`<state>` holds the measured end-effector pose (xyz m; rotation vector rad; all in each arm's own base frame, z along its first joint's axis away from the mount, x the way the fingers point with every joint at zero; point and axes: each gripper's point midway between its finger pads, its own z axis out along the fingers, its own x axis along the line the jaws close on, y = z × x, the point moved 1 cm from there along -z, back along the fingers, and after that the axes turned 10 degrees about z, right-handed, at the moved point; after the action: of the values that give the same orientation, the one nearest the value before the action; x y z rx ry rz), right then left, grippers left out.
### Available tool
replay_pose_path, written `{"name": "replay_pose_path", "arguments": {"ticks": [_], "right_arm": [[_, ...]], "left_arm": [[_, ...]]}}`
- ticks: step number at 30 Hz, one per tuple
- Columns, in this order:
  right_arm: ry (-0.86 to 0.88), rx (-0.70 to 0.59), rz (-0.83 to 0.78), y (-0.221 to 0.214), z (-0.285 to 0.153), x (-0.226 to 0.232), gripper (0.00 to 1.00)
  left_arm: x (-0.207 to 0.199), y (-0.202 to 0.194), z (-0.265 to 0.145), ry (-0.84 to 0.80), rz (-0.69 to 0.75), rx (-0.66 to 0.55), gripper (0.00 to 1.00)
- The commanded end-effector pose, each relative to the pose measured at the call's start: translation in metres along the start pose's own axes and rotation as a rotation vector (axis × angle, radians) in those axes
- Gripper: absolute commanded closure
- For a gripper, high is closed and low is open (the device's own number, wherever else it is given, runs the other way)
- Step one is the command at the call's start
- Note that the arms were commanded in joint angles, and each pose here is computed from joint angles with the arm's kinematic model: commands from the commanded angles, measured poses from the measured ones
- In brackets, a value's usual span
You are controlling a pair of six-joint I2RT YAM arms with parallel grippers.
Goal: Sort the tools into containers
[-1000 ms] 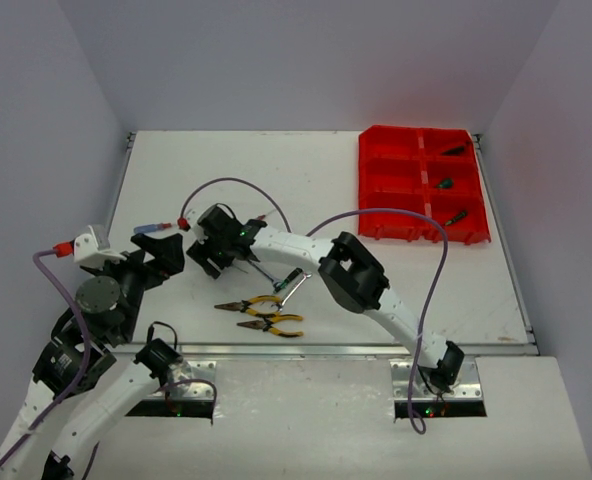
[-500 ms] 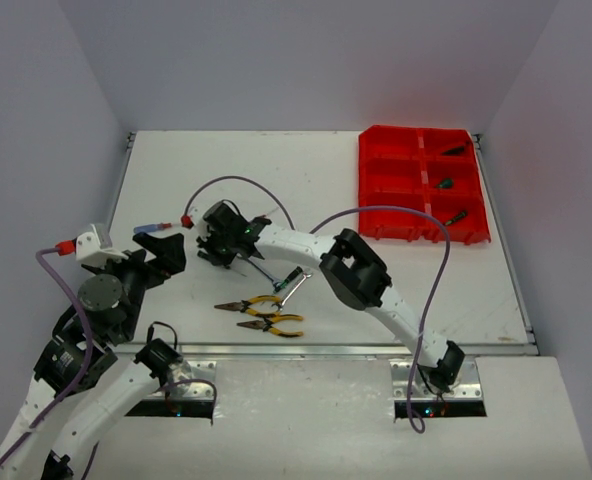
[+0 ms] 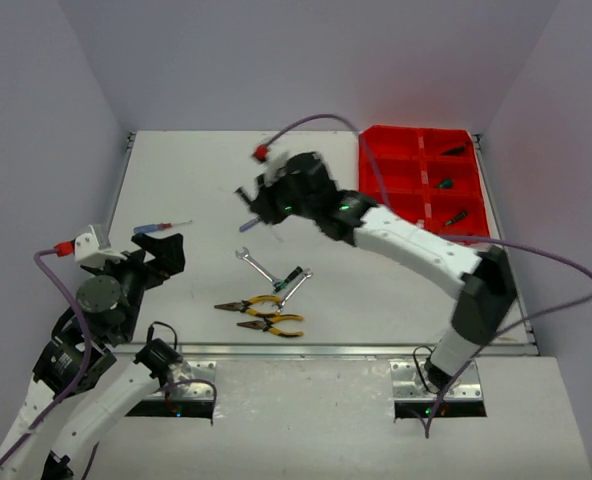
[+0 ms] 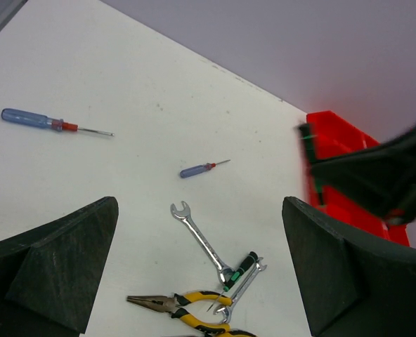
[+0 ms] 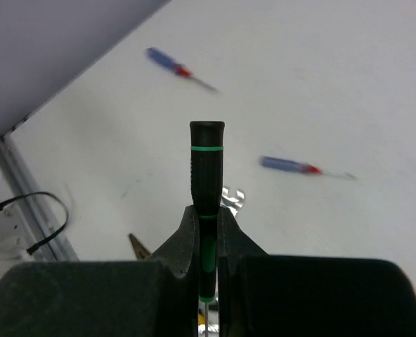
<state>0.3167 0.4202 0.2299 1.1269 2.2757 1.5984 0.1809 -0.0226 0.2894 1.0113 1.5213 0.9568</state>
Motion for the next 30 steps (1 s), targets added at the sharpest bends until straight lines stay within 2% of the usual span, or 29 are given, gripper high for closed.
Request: {"name": "replay_pose_path", "arguments": {"ticks": [1, 2, 7, 11, 12, 14, 17, 25, 27, 28, 29, 30], "right_arm": [[-0.45, -0.198, 0.423, 0.009, -0.112, -0.176, 1.0], [-0.551, -0.244, 0.559, -0.01, -0.151, -0.219, 1.0], [-1.106, -0.456, 0.951, -0.091, -0.296, -0.343, 1.0], [-1.37, -0.533, 1.13, -0.128, -0.345, -0.379, 1.0], [-1.419, -0.54, 1.146, -0.126, -0.351, -0.385, 1.0], [-1.46, -0.471, 1.181, -0.136, -0.349, -0.4, 1.0], [-1.448, -0.452, 1.192, -0.127, -0.345, -0.414, 1.0], [-1.438, -0.371, 1.219, -0.134, -0.321, -0.446, 1.0], [-1.439, -0.371, 1.212, -0.129, -0.32, -0.452, 0.94], [-1.436, -0.372, 1.207, -0.126, -0.319, -0.454, 0.83], [-1.434, -0.37, 1.203, -0.125, -0.318, -0.456, 0.67], [-1.432, -0.368, 1.198, -0.123, -0.318, -0.458, 0.55]], "left_arm": [[-0.004, 0.004, 0.0, -0.021, -0.007, -0.015, 0.0], [-0.005, 0.003, 0.001, -0.025, -0.002, -0.011, 0.0], [-0.012, -0.001, 0.005, -0.045, 0.021, 0.011, 0.0], [-0.013, -0.003, 0.006, -0.047, 0.029, 0.019, 0.0], [-0.013, -0.002, 0.006, -0.048, 0.028, 0.018, 0.0], [-0.012, -0.002, 0.005, -0.046, 0.026, 0.015, 0.0], [-0.011, -0.001, 0.004, -0.045, 0.021, 0.011, 0.0], [-0.01, -0.001, 0.004, -0.041, 0.021, 0.01, 0.0], [-0.011, -0.001, 0.004, -0.042, 0.022, 0.011, 0.0], [-0.011, -0.001, 0.005, -0.042, 0.022, 0.011, 0.0], [-0.011, -0.001, 0.005, -0.043, 0.022, 0.012, 0.0], [-0.011, -0.001, 0.005, -0.044, 0.022, 0.012, 0.0]]}}
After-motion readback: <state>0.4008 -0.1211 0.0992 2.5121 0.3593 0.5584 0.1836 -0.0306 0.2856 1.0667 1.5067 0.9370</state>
